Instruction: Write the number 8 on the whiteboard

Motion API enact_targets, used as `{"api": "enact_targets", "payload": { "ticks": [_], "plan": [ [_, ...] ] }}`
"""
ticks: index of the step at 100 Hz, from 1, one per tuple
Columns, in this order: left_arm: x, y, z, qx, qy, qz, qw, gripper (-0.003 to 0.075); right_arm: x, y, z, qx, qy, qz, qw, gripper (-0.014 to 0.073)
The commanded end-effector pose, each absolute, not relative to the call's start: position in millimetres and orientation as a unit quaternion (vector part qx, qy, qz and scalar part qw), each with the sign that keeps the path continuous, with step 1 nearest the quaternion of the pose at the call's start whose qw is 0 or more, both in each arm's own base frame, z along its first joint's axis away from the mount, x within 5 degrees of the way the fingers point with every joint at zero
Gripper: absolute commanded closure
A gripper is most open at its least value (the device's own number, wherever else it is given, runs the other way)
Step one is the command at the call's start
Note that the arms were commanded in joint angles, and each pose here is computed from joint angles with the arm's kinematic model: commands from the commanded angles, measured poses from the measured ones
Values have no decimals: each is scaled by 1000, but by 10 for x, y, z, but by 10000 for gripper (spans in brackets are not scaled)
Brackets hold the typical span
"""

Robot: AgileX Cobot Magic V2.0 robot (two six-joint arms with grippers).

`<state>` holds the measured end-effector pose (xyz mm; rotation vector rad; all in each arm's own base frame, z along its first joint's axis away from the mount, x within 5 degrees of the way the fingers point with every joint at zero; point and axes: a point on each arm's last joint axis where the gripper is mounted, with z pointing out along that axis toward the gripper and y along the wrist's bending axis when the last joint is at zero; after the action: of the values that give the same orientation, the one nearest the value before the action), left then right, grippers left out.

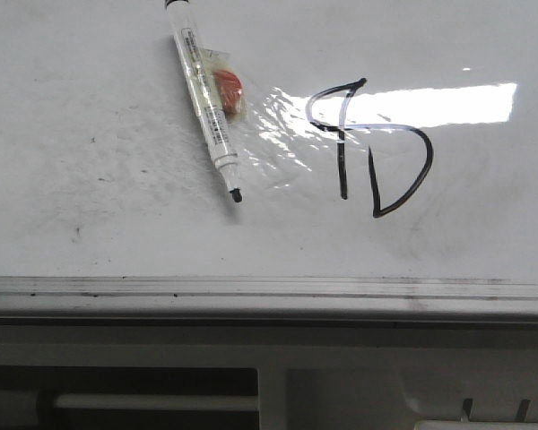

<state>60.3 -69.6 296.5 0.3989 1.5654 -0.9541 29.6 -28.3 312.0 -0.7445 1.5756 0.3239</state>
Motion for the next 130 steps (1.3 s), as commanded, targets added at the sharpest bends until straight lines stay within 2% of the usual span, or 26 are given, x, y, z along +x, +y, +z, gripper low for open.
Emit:
{"api": "enact_targets", "payload": {
  "ticks": [1,8,21,36,46,55,69,81,130],
  "plan": [
    [592,-708,3016,175,667,-419,590,741,297,-274,3231,-320,665,142,659,638],
    [601,-685,2996,189,664,-392,608,741,297,-274,3231,-320,665,142,659,638],
    [592,-634,2881,287,636,-275,662,741,297,-274,3231,-320,665,142,659,638],
    [656,-455,2574,217,683,-204,667,741,297,-274,3230,-320,665,142,659,638],
    [638,-311,2368,159,698,-158,680,741,297,-274,3230,-320,665,142,659,638],
    [602,-218,2171,97,706,-146,686,741,297,-274,3230,-320,665,142,659,638],
    [552,-156,1943,53,713,-137,685,741,297,-274,3230,-320,665,142,659,638],
    [513,-148,1765,58,778,-120,614,741,297,-274,3230,-320,665,142,659,638],
    [510,-153,1760,43,780,-135,609,741,297,-274,3230,-320,665,142,659,638]
  ]
}}
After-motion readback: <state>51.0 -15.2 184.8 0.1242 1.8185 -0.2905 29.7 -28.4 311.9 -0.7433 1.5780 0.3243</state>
